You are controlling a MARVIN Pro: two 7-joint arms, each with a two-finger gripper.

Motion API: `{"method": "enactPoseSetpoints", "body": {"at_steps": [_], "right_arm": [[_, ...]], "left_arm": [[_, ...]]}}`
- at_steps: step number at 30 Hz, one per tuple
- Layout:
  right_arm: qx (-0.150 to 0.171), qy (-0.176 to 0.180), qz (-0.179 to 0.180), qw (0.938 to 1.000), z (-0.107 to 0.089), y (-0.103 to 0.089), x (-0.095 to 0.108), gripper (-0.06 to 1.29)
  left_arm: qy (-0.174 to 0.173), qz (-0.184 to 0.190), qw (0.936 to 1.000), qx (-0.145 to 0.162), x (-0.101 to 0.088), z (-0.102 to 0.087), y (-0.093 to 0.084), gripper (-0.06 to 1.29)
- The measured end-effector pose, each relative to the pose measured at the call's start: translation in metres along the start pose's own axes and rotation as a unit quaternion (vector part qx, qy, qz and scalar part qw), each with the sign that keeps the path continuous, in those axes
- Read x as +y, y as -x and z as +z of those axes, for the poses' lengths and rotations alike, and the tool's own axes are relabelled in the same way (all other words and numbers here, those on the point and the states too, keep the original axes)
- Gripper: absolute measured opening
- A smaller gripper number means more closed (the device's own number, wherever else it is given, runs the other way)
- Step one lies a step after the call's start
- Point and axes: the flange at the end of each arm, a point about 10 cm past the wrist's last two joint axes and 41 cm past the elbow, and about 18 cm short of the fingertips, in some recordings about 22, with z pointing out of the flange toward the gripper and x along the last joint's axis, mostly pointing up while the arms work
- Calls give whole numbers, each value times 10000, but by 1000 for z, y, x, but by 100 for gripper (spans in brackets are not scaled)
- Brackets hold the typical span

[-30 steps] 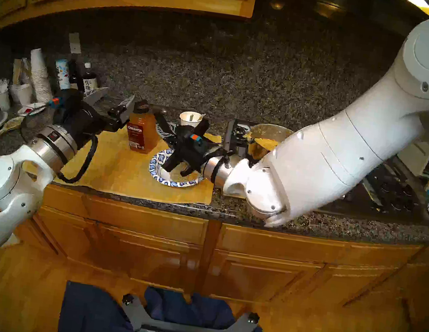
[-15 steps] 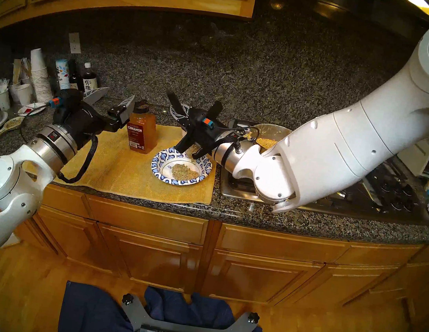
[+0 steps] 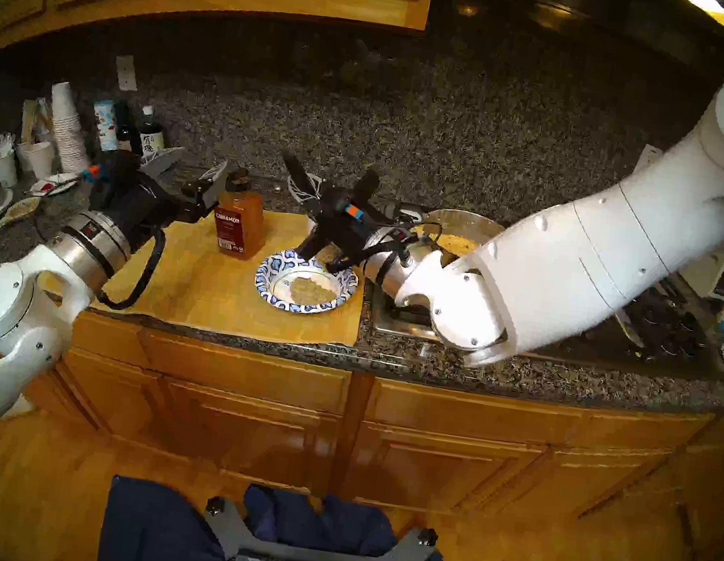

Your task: Scoop oatmeal into bowl, add cinnamon, and put a spoon inside bowl

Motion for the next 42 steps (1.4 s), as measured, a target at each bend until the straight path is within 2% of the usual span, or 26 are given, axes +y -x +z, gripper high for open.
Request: {"method": "enactPoseSetpoints", "body": {"at_steps": [9,22,42], "right_arm": [[44,30,-145,9999,-8,15,-21,-1],[90,68,-218,9997,-12,27,-35,-1],[176,112,-275,9994,-13,27,-31,-1]], "left_arm": [[0,0,10000,1,0,0,0,123],[0,0,10000,1,0,0,0,123],[1,0,10000,1,0,0,0,123]]}}
